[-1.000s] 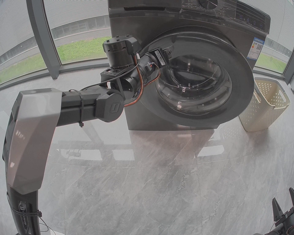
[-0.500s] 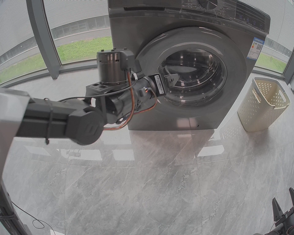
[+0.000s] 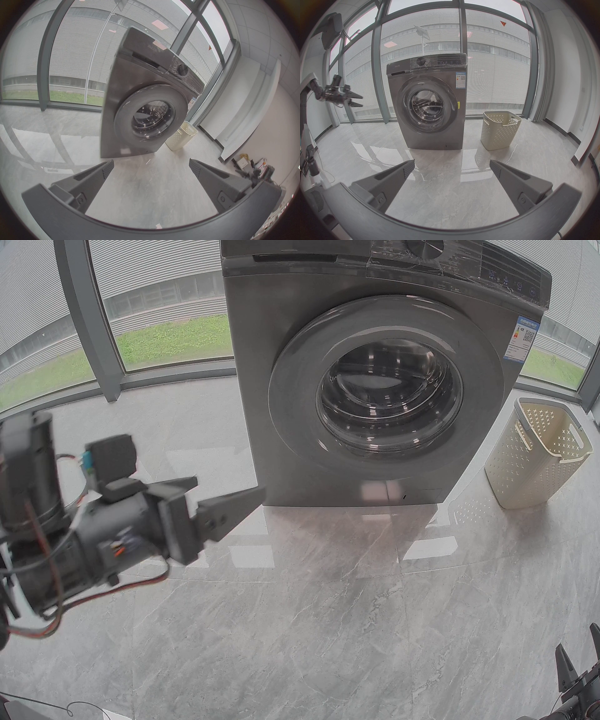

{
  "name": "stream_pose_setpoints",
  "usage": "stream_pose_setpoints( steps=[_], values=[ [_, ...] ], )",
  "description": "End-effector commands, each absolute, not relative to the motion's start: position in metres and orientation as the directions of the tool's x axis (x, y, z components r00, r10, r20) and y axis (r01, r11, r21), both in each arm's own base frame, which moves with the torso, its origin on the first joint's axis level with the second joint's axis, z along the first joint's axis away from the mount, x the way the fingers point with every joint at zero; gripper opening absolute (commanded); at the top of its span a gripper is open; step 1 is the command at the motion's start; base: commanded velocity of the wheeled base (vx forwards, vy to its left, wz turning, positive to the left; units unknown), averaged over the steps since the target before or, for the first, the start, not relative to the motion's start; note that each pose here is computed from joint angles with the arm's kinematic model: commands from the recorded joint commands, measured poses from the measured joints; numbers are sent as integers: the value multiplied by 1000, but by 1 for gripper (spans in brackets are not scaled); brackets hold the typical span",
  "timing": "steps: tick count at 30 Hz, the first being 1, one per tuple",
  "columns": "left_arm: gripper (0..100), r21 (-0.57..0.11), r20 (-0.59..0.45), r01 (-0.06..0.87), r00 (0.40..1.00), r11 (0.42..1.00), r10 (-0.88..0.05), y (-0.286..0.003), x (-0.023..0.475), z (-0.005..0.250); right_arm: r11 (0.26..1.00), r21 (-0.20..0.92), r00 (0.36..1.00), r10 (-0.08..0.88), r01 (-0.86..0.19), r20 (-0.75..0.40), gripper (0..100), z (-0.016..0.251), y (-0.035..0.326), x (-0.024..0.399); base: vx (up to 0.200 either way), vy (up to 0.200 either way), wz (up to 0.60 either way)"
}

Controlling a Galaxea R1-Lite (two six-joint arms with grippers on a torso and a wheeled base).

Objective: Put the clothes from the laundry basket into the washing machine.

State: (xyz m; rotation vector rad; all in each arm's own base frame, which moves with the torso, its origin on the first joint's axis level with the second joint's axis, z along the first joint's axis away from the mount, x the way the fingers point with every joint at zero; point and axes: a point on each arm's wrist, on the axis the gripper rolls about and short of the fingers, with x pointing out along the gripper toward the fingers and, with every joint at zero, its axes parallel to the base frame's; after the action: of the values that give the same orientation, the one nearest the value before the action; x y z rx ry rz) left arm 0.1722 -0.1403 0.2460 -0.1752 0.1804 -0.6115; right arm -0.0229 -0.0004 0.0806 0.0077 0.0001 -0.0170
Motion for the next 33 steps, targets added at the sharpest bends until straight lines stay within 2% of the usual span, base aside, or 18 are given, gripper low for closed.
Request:
stream_pose_setpoints(
  steps=[1, 4, 10, 12, 13, 18, 20, 21, 25, 28, 33],
  values=[
    [100, -84, -14, 458, 888, 885, -460, -20, 37, 163, 1000, 7, 1000, -17, 17, -11, 100, 76, 0, -22, 0, 0, 0],
    [100, -83, 11, 367, 930, 927, -367, -11, 27, 155, 1000, 7, 1000, -17, 17, -11, 100, 76, 0, -22, 0, 0, 0],
    [100, -84, 38, 157, 987, 984, -154, 0, 5, 113, 1000, 7, 1000, -17, 17, -11, 100, 76, 0, -22, 0, 0, 0],
    [100, -88, 43, 133, 991, 987, -130, 0, 2, 110, 1000, 7, 1000, -17, 17, -11, 100, 76, 0, -22, 0, 0, 0],
    [100, -92, 35, 101, 995, 991, -98, 1, -7, 101, 1000, 7, 1000, -17, 17, -11, 100, 76, 0, -22, 0, 0, 0],
    [100, -61, -17, 23, 1000, 998, -25, 1, -18, 81, 1000, 7, 1000, -17, 17, -11, 100, 76, 0, -22, 0, 0, 0],
    [100, -48, 20, -27, 999, 999, 28, 0, -21, 81, 1000, 7, 1000, -17, 17, -11, 100, 76, 0, -22, 0, 0, 0],
    [100, -18, 0, -41, 999, 999, 41, 0, -21, 78, 1000, 7, 1000, -17, 17, -11, 100, 76, 0, -22, 0, 0, 0],
    [100, -30, -21, -54, 998, 998, 54, 1, -21, 76, 1000, 7, 1000, -17, 17, -11, 100, 76, 0, -22, 0, 0, 0],
    [100, 12, -3, -28, 1000, 1000, 28, 0, -22, 76, 1000, 7, 1000, -17, 17, -11, 100, 76, 0, -22, 0, 0, 0],
    [100, 6, -5, -15, 1000, 1000, 15, 0, -22, 76, 1000, 7, 1000, -17, 17, -11, 100, 76, 0, -22, 0, 0, 0]
  ],
)
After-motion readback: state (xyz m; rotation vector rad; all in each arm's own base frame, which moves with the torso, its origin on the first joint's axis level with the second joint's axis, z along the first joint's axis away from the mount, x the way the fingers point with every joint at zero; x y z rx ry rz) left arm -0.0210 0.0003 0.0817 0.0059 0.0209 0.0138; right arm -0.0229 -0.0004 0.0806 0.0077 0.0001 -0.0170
